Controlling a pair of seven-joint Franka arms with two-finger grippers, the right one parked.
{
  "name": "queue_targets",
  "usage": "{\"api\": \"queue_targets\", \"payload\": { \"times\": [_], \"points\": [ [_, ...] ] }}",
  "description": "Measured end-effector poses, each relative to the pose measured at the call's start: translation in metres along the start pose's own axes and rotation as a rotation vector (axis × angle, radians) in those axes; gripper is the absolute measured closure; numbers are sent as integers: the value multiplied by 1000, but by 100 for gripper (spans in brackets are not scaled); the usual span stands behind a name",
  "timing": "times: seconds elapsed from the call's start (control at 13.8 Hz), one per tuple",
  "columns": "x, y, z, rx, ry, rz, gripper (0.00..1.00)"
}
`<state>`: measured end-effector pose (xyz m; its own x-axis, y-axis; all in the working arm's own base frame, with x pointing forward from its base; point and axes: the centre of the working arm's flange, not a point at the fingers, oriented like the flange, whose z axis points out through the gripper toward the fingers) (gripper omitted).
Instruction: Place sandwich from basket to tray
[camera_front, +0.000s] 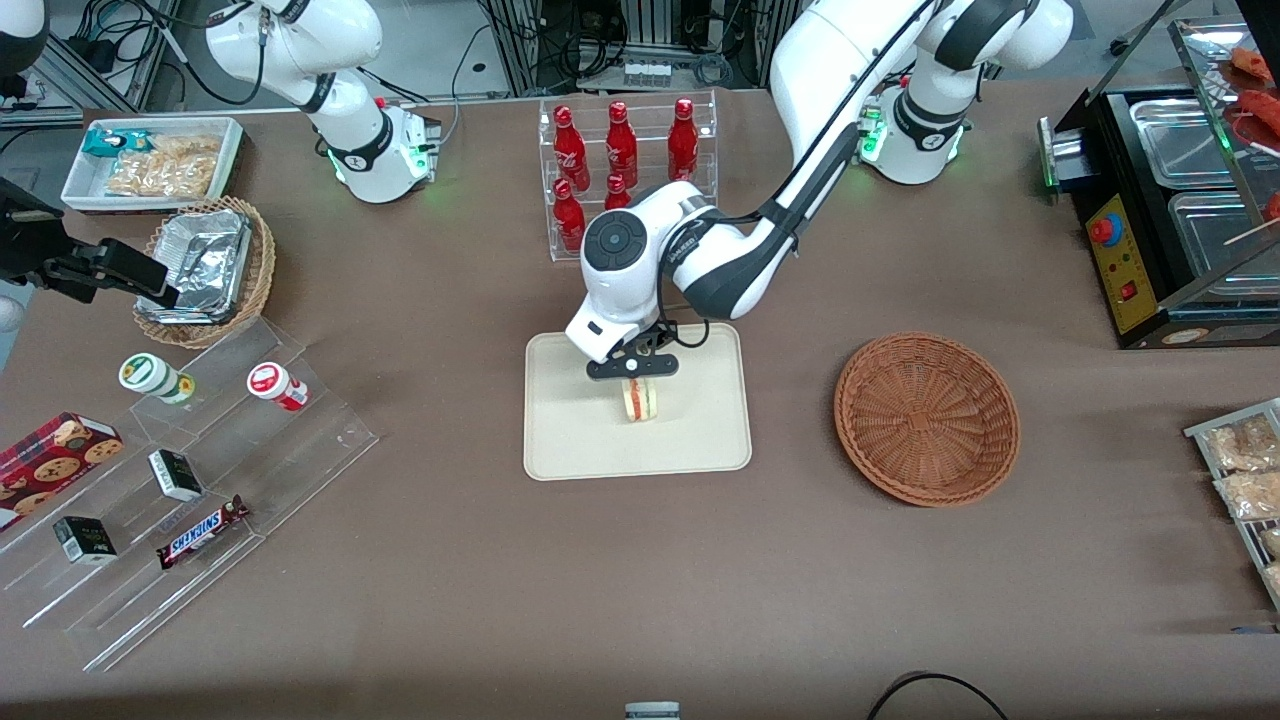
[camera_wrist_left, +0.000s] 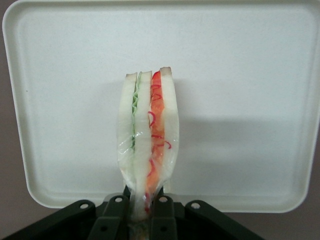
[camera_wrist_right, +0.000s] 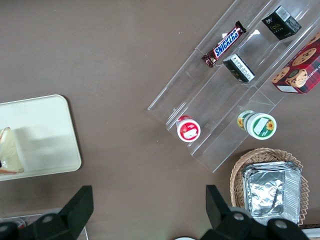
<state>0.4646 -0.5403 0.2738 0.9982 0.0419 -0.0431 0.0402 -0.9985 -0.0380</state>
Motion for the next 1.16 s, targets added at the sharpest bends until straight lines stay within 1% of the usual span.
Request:
{"api": "queue_targets", "payload": {
  "times": [0.07,0.15,0.29,0.44,0.51,0.65,0.8,0.95,1.02,1.16],
  "points": [
    [1,0,8,10,-1,3,85],
    [2,0,16,10,1,5,85],
    [4,3,30,-9,9,6,85],
    [4,5,39,-15,9,7,81],
    [5,6,36,-19,12,6,73],
    [9,7,28,-31,24,2,51],
    [12,6,0,-45,45,-5,33],
    [16,-10,-49,-30,58,-27,11],
    [20,-26,-82,-22,64,-50,2],
    [29,-73,-147,-6,68,-114,0]
  ]
}}
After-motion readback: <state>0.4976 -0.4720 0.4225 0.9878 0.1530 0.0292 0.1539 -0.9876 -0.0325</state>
